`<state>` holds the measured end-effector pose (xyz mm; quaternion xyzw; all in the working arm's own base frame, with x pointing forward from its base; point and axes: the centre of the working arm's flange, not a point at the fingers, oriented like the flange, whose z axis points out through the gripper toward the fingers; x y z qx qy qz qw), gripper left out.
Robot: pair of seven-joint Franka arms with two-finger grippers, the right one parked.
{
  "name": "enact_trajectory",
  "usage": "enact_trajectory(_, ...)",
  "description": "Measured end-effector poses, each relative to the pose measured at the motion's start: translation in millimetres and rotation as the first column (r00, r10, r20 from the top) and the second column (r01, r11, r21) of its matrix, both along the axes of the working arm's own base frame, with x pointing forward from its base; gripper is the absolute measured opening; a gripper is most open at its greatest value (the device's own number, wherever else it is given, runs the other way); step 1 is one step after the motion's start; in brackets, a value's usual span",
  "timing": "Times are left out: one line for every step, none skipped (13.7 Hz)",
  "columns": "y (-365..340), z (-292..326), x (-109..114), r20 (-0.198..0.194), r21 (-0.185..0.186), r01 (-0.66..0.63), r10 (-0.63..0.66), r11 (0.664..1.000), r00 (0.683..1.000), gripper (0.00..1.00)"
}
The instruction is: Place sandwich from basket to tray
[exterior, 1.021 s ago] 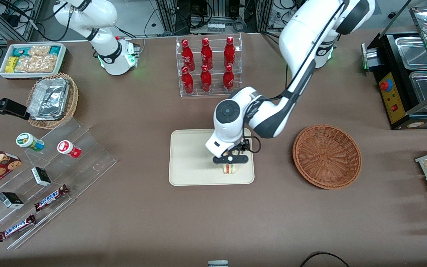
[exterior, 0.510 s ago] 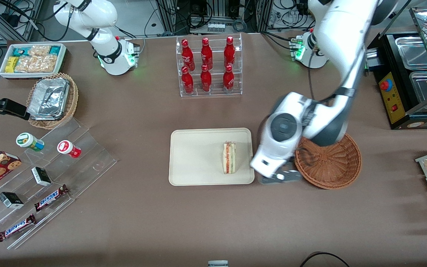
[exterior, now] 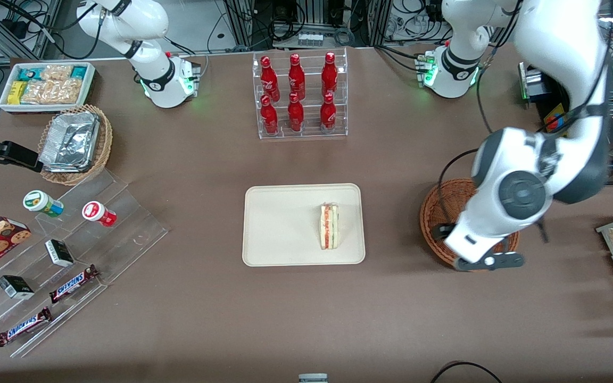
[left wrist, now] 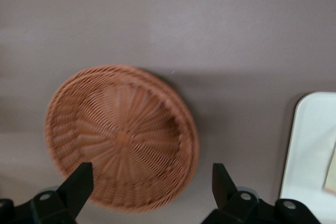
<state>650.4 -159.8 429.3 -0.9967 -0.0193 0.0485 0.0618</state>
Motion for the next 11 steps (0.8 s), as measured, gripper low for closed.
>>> enact_trajectory(14.5,17.9,-5.9,-0.011,-0.004,-0.01,0.01,1.0,1.0,1.0)
enact_trajectory(28.1,38.4,-13.7,-0.021,-0.01,-0.028,0.027,1.0,0.999,1.0)
enact_trajectory(40.2,59.9,-23.9,-0.035,-0.022,-0.042,0.042,0.999,0.999,1.0)
enact_trajectory(51.3,81.4,-35.2,-0.046,-0.028,-0.041,0.04,0.999,0.998,1.0)
enact_trajectory(60.3,101.7,-47.1,-0.056,-0.031,-0.02,0.018,0.999,0.998,1.0)
enact_trajectory(66.0,120.8,-59.8,-0.064,-0.032,0.008,-0.01,0.999,0.998,1.0)
enact_trajectory(69.6,138.1,-71.7,-0.068,-0.031,0.029,-0.031,0.999,0.997,1.0)
enact_trajectory(73.0,155.4,-83.5,-0.067,-0.028,0.039,-0.041,0.999,0.997,1.0)
enact_trajectory(75.8,171.5,-95.2,-0.064,-0.023,0.041,-0.042,0.999,0.997,1.0)
enact_trajectory(79.9,186.5,-106.6,-0.06,-0.017,0.033,-0.034,0.999,0.998,1.0)
enact_trajectory(87.9,200.2,-117.0,-0.055,-0.014,0.02,-0.021,1.0,0.998,1.0)
